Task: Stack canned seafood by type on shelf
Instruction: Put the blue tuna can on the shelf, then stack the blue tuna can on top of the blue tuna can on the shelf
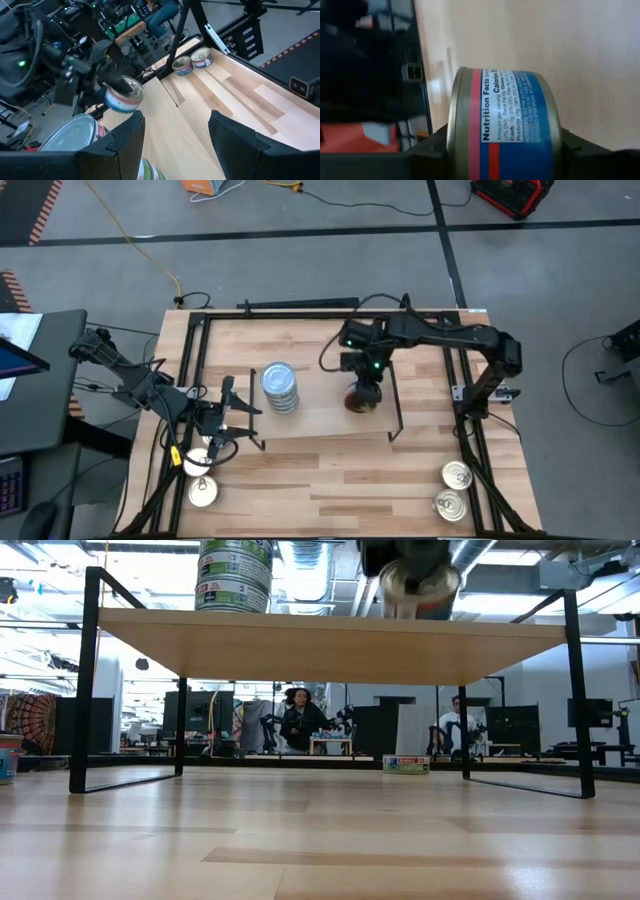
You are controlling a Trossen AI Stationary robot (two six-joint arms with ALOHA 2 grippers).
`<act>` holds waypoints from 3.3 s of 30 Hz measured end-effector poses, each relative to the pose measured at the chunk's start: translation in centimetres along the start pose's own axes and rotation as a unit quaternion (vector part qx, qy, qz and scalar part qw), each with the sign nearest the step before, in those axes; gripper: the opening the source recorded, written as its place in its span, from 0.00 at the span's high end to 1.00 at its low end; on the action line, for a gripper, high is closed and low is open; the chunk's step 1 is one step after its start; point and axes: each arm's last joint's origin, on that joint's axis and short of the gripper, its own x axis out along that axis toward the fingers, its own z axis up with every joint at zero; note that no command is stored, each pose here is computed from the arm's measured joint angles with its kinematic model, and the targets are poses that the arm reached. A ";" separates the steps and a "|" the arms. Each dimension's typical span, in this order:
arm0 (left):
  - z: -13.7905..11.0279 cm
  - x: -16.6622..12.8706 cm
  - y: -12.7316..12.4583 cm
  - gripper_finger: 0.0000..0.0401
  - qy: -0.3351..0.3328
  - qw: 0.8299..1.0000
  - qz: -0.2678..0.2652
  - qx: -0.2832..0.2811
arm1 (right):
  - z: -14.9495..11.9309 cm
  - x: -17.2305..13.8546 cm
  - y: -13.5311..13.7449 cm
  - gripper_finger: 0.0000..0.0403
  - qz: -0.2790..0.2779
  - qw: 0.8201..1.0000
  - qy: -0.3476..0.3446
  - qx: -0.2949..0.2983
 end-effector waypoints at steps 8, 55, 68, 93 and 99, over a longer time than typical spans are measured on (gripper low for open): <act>-0.2 -0.1 0.0 0.48 0.011 1.000 0.000 -0.001 | 0.8 2.1 -2.1 0.19 0.011 0.997 0.039 0.066; -0.5 -0.1 -0.1 0.48 0.027 0.999 0.001 -0.027 | -11.4 1.3 8.1 0.15 -0.135 0.949 0.187 0.215; -1.1 -0.1 -0.3 0.48 0.059 0.998 0.006 -0.036 | -19.2 8.0 11.2 0.24 -0.252 0.929 0.188 0.194; -1.8 0.2 -0.8 0.48 0.065 0.985 0.008 -0.158 | -27.9 14.7 8.0 0.29 -0.335 0.874 0.148 0.321; -1.7 0.3 -0.8 0.48 0.058 0.985 0.009 -0.161 | -27.4 14.8 7.8 0.29 -0.337 0.877 0.114 0.322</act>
